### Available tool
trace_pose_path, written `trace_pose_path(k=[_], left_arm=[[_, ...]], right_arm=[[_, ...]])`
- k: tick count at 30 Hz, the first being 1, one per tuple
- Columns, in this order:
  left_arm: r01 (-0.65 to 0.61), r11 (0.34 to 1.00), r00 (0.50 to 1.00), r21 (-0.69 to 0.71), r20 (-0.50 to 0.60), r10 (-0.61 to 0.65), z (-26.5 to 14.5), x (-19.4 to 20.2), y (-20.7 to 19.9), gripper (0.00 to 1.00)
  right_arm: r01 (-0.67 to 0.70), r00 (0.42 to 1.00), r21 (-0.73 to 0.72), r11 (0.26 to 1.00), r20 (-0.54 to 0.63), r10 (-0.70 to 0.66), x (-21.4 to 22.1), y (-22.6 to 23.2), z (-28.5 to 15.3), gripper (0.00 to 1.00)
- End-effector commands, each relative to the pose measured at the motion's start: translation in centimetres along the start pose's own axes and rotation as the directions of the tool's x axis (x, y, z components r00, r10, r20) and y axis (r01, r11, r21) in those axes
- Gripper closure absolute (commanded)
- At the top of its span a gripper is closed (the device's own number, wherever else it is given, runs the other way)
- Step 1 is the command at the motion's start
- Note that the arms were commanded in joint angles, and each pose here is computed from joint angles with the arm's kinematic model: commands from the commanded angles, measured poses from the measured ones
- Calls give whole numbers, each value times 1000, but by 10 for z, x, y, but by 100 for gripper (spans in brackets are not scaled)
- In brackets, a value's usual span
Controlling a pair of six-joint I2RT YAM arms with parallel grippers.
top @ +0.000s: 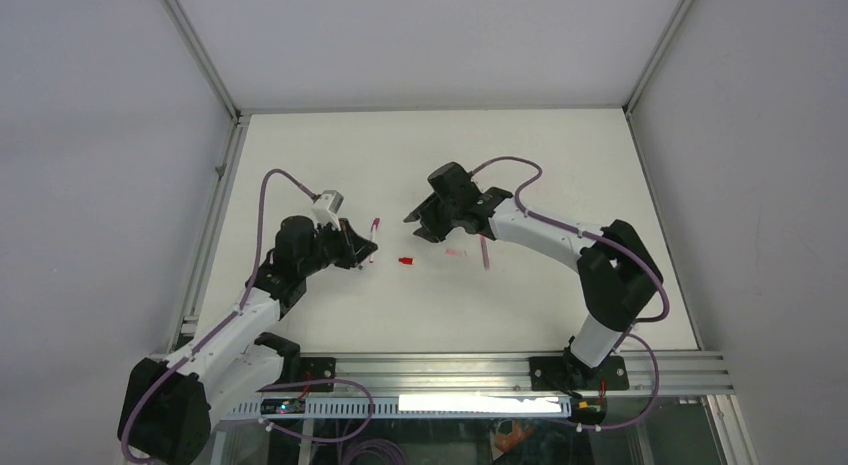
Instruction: Insert the pens into the pen caps
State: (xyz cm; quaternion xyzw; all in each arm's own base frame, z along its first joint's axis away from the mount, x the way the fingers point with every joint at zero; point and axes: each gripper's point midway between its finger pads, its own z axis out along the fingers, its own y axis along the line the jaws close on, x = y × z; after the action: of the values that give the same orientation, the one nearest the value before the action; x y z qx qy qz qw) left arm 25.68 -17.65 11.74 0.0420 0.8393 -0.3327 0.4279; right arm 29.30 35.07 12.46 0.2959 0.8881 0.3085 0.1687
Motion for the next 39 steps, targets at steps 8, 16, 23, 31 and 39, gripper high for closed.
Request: trace_pose_path(k=[8, 16, 23, 31, 39], left_arm=[[-137, 989, 968, -60, 205, 147, -33, -26, -1, 100], [-146, 988, 968, -44, 198, 152, -32, -26, -5, 100], [-147, 988, 969, -37, 196, 152, -32, -25, -6, 100], [-149, 988, 970, -35, 188, 153, -31, -23, -6, 100], [-152, 988, 972, -33, 175, 156, -27, -22, -5, 100]], right_arm=[[-374, 897, 304, 876, -124, 425, 51, -5, 1, 70], [-366, 900, 487, 793, -30, 434, 52, -50, 9, 69], [-357, 908, 526, 772, 2, 418, 51, -66, 26, 70], [-350, 915, 519, 780, 10, 404, 42, -64, 44, 70], [-341, 917, 525, 780, 4, 398, 38, -63, 52, 63]])
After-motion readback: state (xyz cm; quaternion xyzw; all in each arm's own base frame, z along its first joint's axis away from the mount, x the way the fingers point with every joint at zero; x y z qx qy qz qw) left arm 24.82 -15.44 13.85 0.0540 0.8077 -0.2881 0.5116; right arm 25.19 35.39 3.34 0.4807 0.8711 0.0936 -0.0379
